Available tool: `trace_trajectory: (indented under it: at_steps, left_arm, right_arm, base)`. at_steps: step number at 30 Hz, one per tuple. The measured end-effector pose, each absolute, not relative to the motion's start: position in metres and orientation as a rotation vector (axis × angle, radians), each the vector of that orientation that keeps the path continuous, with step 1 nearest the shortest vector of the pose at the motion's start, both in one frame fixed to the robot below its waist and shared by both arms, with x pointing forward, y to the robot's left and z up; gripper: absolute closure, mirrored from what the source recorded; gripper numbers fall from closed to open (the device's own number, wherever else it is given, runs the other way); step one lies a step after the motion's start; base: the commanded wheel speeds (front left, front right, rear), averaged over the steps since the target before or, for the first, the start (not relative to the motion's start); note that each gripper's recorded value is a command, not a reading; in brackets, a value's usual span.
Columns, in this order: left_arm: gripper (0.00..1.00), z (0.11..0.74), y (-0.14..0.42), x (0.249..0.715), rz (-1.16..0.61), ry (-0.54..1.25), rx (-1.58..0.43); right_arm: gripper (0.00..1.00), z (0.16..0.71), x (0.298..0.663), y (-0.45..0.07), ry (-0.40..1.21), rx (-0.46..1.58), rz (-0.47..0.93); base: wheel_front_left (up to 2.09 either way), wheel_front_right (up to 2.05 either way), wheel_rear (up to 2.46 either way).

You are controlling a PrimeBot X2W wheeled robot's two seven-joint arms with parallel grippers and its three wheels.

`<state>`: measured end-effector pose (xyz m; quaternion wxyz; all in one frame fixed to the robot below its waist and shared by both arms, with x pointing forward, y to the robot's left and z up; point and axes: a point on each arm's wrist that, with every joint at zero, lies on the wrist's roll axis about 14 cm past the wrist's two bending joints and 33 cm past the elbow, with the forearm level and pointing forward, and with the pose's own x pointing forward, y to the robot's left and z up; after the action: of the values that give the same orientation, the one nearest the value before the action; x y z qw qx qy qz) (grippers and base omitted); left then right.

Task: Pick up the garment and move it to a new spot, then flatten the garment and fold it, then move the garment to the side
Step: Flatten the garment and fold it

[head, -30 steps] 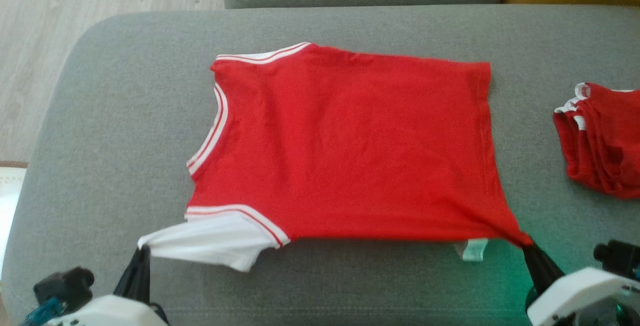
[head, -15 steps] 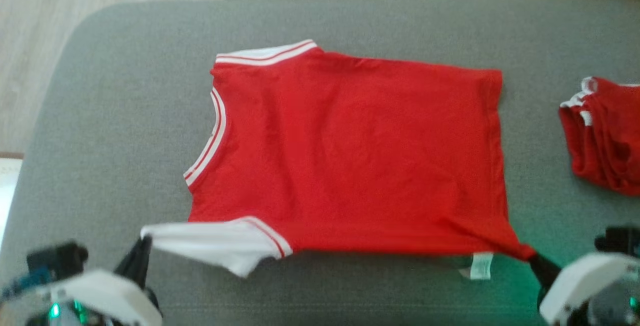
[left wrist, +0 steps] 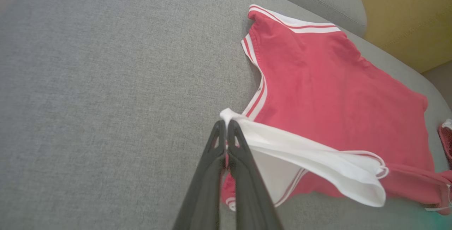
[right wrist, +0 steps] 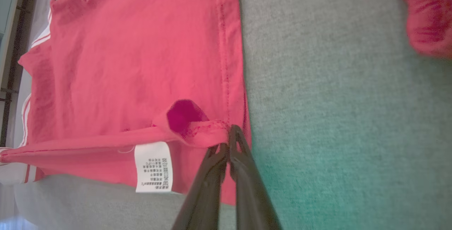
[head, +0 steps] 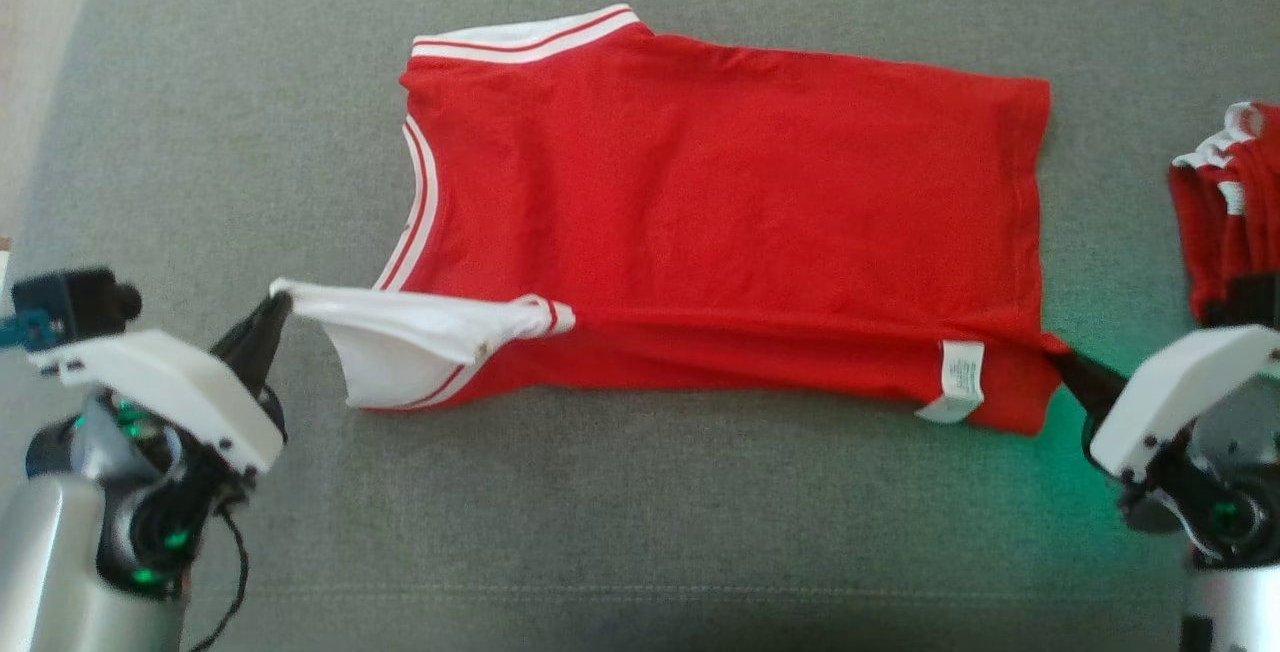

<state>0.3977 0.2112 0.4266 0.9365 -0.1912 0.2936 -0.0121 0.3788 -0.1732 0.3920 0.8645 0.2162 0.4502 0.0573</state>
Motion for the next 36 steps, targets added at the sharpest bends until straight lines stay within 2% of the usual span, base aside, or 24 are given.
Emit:
trace_trajectory:
  at_steps: [1, 2, 3, 4, 5, 8, 13, 18, 23, 30, 36]
  left_arm:
    - [1.00, 0.426, 0.212, 0.402, -0.027, 0.604, -0.394]
    - [0.85, 0.424, 0.212, 0.405, -0.028, 0.607, -0.394]
    - [0.44, 0.423, 0.211, 0.408, -0.035, 0.612, -0.401]
    - [0.00, 0.421, 0.209, 0.411, -0.042, 0.618, -0.406]
    - [0.00, 0.419, 0.208, 0.414, -0.049, 0.621, -0.406]
    - [0.00, 0.422, 0.206, 0.424, -0.050, 0.562, -0.410]
    - [0.00, 0.434, 0.202, 0.439, -0.033, 0.394, -0.424]
    - [0.00, 0.455, 0.211, 0.441, 0.006, 0.196, -0.282]
    - [0.00, 0.466, 0.208, 0.421, 0.025, 0.084, -0.172]
    - [0.00, 0.468, 0.195, 0.386, 0.012, 0.063, -0.122]
    - [0.00, 0.463, 0.186, 0.363, 0.004, 0.088, -0.136]
  right_arm:
    - [1.00, 0.393, 0.383, -0.172, 0.939, 0.457, 0.125]
    - [1.00, 0.394, 0.386, -0.171, 0.930, 0.457, 0.127]
    - [0.92, 0.395, 0.390, -0.171, 0.915, 0.456, 0.128]
    - [0.24, 0.397, 0.394, -0.170, 0.899, 0.454, 0.130]
    - [0.00, 0.398, 0.397, -0.168, 0.885, 0.451, 0.135]
    - [0.00, 0.406, 0.408, -0.165, 0.798, 0.443, 0.138]
    - [0.00, 0.445, 0.433, -0.162, 0.494, 0.355, 0.133]
    - [0.00, 0.463, 0.423, -0.162, 0.284, 0.244, 0.123]
    - [0.00, 0.468, 0.399, -0.162, 0.192, 0.160, 0.129]
    - [0.00, 0.468, 0.371, -0.162, 0.171, 0.153, 0.125]
    - [0.00, 0.469, 0.362, -0.160, 0.166, 0.155, 0.127]
  base:
    - [0.00, 0.00, 0.00]
    - [0.00, 0.00, 0.00]
    - [0.00, 0.00, 0.00]
    - [0.00, 0.00, 0.00]
    - [0.00, 0.00, 0.00]
    - [0.00, 0.00, 0.00]
    - [0.00, 0.00, 0.00]
    - [0.00, 0.00, 0.00]
    - [0.00, 0.00, 0.00]
    - [0.00, 0.00, 0.00]
    - [0.00, 0.00, 0.00]
